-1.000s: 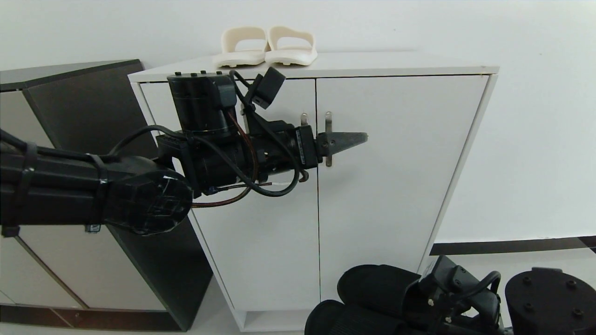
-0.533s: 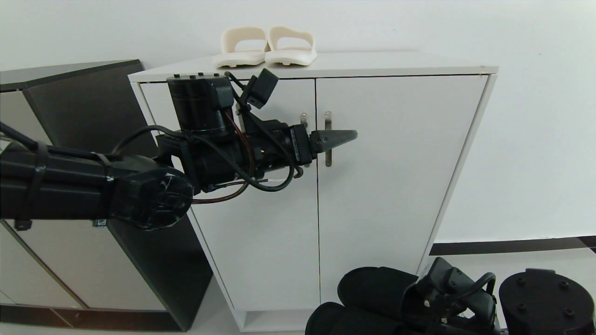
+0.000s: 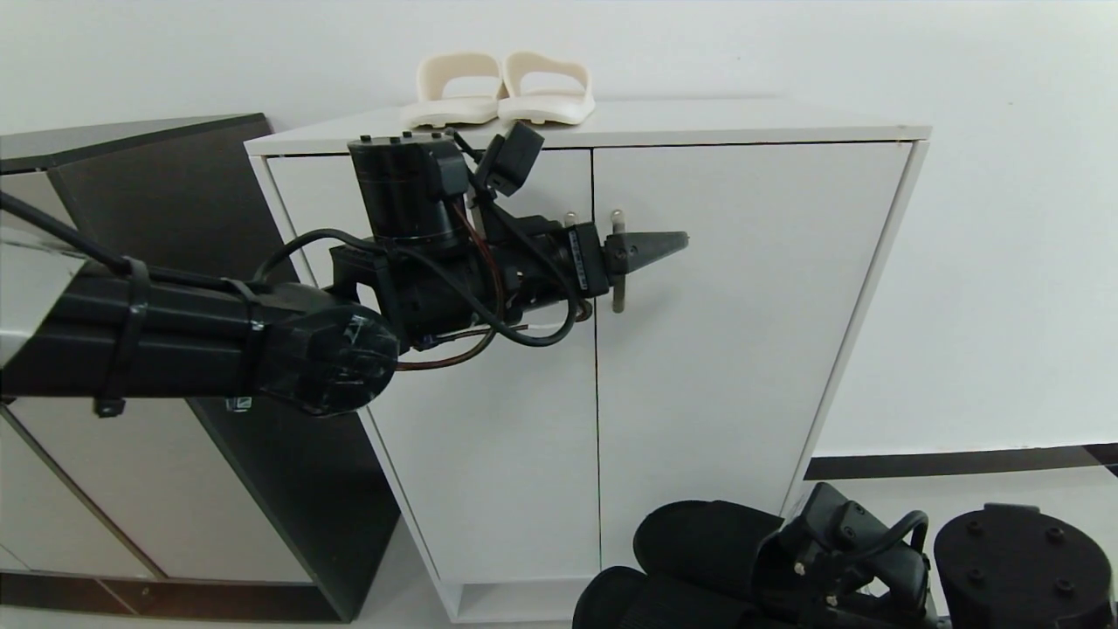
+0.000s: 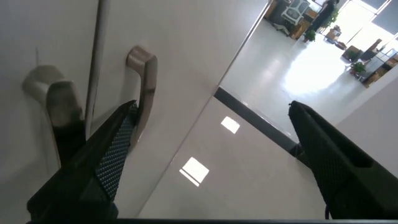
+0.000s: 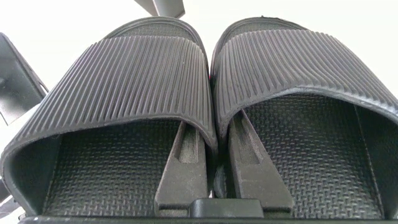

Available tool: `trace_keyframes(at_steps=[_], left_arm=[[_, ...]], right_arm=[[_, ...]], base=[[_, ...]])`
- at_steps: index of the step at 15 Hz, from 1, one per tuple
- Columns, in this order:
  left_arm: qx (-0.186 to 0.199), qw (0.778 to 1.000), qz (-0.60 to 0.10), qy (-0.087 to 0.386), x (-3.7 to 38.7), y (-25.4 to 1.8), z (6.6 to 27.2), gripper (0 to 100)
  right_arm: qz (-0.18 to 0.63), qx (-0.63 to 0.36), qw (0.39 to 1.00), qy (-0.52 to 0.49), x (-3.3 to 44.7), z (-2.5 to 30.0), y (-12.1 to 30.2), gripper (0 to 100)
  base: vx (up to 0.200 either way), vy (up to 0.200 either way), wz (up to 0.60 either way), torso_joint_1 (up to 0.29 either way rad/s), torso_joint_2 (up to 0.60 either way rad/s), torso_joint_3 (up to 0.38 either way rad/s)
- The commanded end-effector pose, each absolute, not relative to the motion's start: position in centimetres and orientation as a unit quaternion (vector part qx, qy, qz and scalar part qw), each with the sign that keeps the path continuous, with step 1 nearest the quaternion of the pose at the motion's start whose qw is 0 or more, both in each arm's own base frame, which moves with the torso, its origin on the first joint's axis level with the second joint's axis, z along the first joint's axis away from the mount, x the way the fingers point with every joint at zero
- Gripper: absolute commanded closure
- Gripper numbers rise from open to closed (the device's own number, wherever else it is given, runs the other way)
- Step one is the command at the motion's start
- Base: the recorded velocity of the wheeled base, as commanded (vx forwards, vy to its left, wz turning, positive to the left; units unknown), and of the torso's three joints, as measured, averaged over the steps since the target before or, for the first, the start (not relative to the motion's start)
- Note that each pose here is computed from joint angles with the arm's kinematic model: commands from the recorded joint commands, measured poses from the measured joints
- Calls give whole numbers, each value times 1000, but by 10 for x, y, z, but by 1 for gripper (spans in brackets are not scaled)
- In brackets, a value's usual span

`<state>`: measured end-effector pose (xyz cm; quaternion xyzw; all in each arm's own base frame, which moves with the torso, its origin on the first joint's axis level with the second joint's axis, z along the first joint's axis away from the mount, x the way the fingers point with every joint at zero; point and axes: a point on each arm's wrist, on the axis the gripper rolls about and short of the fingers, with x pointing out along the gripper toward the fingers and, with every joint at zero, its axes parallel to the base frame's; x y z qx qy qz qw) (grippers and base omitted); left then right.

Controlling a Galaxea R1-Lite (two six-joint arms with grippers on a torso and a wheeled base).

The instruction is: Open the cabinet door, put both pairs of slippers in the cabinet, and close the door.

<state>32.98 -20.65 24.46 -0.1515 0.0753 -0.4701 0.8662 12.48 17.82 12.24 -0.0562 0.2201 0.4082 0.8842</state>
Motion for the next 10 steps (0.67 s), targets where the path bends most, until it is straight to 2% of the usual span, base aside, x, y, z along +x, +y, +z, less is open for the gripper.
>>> trace_keyframes(at_steps=[1, 2, 3, 9, 10], left_arm=[[-152, 866, -470, 83, 334, -210, 238, 0], [-152, 865, -470, 83, 334, -210, 238, 0], [-151, 865, -471, 83, 334, -211, 238, 100], [-147, 860, -483, 75, 313, -209, 250, 100], [-134, 857, -494, 64, 298, -210, 256, 100]], right_arm=[[408, -57, 884, 220, 125, 122, 178, 100], [408, -57, 884, 220, 125, 122, 178, 100], [409, -56, 884, 221, 125, 122, 179, 100], [410, -61, 881, 229, 124, 118, 178, 100], [411, -62, 879, 232, 124, 117, 177, 100]], base=[[0, 0, 0, 0, 0, 0], [0, 0, 0, 0, 0, 0], [0, 0, 0, 0, 0, 0], [0, 0, 0, 0, 0, 0], [0, 0, 0, 0, 0, 0]])
